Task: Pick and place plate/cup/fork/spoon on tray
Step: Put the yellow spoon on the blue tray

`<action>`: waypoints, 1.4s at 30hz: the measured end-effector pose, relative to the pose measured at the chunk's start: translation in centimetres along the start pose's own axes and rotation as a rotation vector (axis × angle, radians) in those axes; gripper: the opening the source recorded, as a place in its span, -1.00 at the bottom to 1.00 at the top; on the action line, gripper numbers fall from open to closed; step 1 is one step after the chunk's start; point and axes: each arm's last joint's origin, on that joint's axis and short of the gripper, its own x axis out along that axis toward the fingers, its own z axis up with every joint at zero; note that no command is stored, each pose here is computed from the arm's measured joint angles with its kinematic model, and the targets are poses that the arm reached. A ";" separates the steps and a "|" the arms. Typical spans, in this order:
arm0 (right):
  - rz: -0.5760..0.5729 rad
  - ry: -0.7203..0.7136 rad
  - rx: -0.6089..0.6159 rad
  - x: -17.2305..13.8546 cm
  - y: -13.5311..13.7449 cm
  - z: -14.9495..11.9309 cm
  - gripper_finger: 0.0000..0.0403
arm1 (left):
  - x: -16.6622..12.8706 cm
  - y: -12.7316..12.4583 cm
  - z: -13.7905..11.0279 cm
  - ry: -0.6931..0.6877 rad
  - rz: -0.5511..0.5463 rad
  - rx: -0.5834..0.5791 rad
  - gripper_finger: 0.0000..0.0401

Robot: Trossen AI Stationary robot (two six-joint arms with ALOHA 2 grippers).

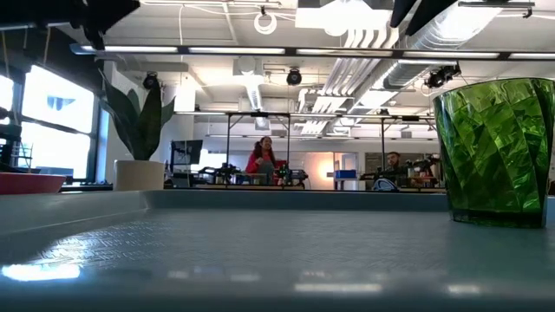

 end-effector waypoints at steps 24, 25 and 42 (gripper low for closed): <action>-0.153 0.114 0.309 4.2 -5.7 8.7 -0.36 | 6.7 -1.7 2.4 0.433 0.018 0.295 -0.45; -0.156 0.131 0.340 4.4 -6.0 9.0 -0.36 | 6.9 -1.7 2.3 0.443 0.024 0.299 -0.45; -0.411 0.268 0.459 7.3 -8.7 9.8 -0.36 | 7.2 -1.4 1.9 0.461 0.131 0.329 -0.45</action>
